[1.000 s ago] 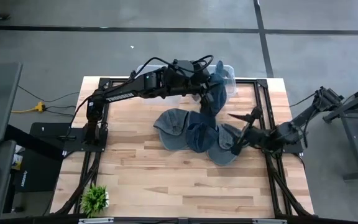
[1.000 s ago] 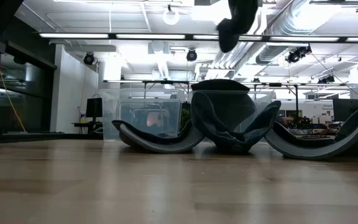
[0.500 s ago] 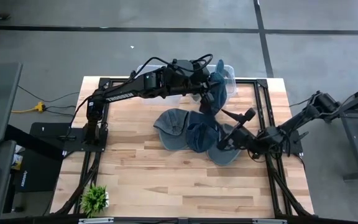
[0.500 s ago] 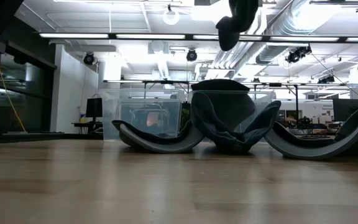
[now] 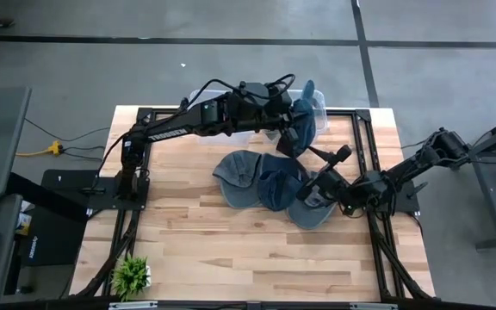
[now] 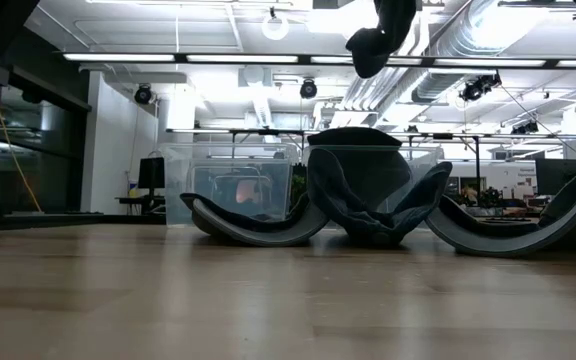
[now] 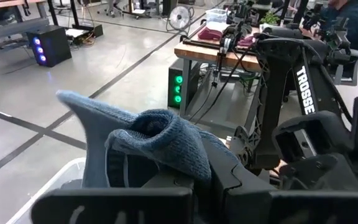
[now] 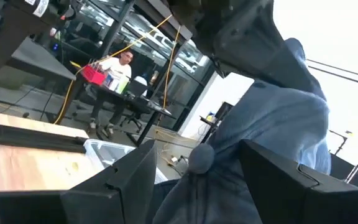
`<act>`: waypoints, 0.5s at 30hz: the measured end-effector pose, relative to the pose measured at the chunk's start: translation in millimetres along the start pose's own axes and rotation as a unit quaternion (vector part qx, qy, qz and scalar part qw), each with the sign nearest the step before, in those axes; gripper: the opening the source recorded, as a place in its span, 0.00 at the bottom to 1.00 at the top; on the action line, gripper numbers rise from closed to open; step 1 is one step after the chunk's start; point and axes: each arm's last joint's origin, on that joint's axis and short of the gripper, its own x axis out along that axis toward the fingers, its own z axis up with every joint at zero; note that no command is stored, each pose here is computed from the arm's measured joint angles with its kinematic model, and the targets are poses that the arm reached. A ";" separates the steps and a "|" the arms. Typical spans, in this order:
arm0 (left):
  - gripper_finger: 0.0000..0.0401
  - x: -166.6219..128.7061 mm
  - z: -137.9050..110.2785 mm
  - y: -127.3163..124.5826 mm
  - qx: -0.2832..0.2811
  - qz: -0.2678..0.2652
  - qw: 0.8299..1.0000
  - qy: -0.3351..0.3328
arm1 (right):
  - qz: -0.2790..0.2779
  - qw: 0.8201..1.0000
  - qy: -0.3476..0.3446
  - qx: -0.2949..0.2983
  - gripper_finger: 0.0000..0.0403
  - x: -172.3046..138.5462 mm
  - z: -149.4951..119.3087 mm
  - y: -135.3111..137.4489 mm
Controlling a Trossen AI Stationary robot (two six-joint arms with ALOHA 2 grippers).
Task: Pick & Place hat
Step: Put the left blue cap into the right transparent bin
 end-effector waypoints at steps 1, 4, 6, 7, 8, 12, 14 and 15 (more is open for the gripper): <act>0.00 1.4 -1.6 -0.4 0.001 -0.004 1.000 0.004 | -0.004 1.000 0.002 -0.002 0.56 1.6 -0.8 -0.7; 0.00 2.7 -3.4 -0.9 0.002 -0.010 1.000 0.009 | -0.013 1.000 0.005 -0.002 0.56 6.3 -3.0 -2.7; 0.00 2.2 -2.6 -0.8 0.001 -0.011 1.000 0.007 | -0.015 1.000 0.005 -0.001 0.56 8.3 -4.0 -3.4; 0.00 2.2 -2.3 -0.9 0.001 -0.011 1.000 0.006 | -0.019 1.000 0.008 -0.002 0.56 9.1 -4.6 -3.9; 0.00 2.1 -2.6 -0.8 0.001 -0.011 1.000 0.007 | -0.022 1.000 0.012 -0.003 0.56 10.2 -5.4 -4.4; 0.00 2.2 -2.2 -0.9 0.001 -0.011 1.000 0.005 | -0.040 0.999 0.031 -0.002 0.56 13.6 -8.1 -6.6; 0.00 2.2 -2.4 -0.7 0.001 -0.010 1.000 0.006 | -0.051 0.998 0.045 0.003 0.56 14.5 -9.4 -7.6; 0.00 2.1 -2.8 -0.8 0.001 -0.010 1.000 0.008 | -0.056 0.997 0.052 0.004 0.56 14.6 -9.9 -7.9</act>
